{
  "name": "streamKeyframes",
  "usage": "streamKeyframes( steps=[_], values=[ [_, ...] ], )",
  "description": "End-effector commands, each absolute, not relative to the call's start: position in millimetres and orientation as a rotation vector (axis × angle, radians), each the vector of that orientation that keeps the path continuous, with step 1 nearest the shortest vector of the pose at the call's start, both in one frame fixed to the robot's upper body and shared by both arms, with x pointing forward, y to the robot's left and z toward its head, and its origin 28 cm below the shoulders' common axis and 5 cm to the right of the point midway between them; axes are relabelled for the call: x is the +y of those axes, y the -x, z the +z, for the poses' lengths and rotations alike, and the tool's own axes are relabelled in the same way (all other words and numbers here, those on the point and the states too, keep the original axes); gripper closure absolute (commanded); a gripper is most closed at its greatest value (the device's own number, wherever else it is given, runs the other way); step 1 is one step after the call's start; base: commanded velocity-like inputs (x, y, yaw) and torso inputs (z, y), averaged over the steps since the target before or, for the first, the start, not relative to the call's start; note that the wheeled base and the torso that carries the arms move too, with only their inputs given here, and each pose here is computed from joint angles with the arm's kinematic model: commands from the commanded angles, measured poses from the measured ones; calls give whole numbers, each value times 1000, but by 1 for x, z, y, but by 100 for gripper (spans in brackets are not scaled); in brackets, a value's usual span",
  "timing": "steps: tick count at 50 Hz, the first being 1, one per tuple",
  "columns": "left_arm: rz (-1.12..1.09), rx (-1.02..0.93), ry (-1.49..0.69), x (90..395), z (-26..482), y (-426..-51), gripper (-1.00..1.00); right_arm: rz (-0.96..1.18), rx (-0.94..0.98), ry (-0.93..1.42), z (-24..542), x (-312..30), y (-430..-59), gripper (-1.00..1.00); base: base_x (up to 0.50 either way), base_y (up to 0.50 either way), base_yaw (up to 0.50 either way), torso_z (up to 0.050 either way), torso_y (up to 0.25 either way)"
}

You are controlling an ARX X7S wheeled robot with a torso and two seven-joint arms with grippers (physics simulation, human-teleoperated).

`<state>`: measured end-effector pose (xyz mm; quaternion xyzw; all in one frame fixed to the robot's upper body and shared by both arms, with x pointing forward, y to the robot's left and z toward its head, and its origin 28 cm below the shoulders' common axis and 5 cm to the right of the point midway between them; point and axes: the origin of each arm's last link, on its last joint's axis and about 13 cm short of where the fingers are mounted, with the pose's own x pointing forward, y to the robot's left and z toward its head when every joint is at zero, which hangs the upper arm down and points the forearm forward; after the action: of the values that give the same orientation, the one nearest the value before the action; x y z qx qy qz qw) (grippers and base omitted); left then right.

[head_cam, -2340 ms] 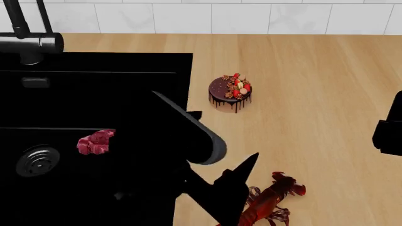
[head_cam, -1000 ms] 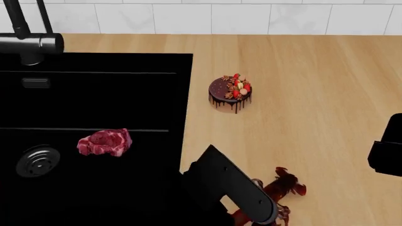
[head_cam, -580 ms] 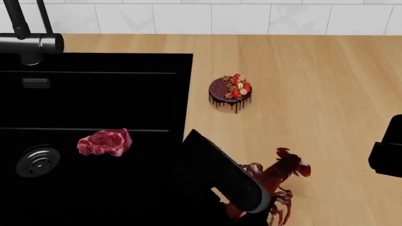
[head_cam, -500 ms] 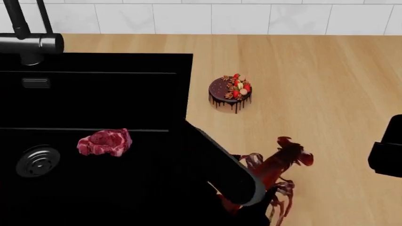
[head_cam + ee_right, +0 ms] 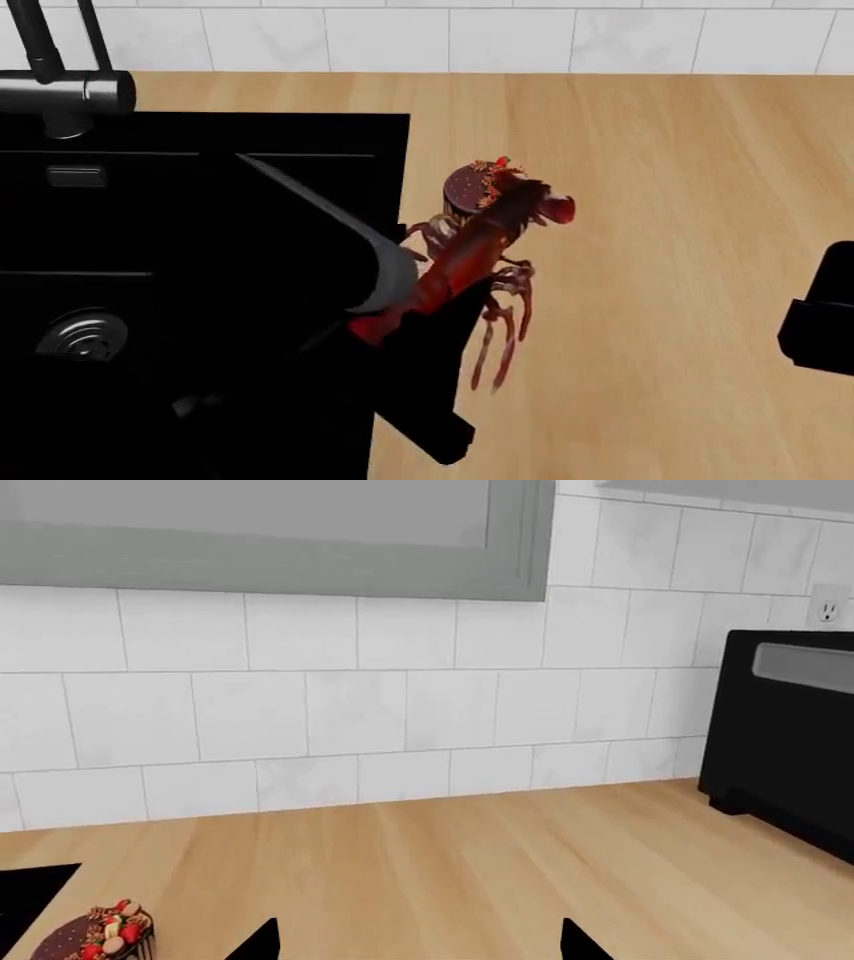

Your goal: Pick the lobster from the counter and place it in the sink

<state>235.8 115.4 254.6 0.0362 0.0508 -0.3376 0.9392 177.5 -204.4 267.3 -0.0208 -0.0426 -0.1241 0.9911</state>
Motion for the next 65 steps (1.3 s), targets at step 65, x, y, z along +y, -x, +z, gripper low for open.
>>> streamKeyframes(
  steps=[65],
  values=[
    [-112, 279, 11, 223, 233, -325, 100, -232, -72, 21, 259, -206, -185, -100, 0, 0, 0, 0, 0]
  ],
)
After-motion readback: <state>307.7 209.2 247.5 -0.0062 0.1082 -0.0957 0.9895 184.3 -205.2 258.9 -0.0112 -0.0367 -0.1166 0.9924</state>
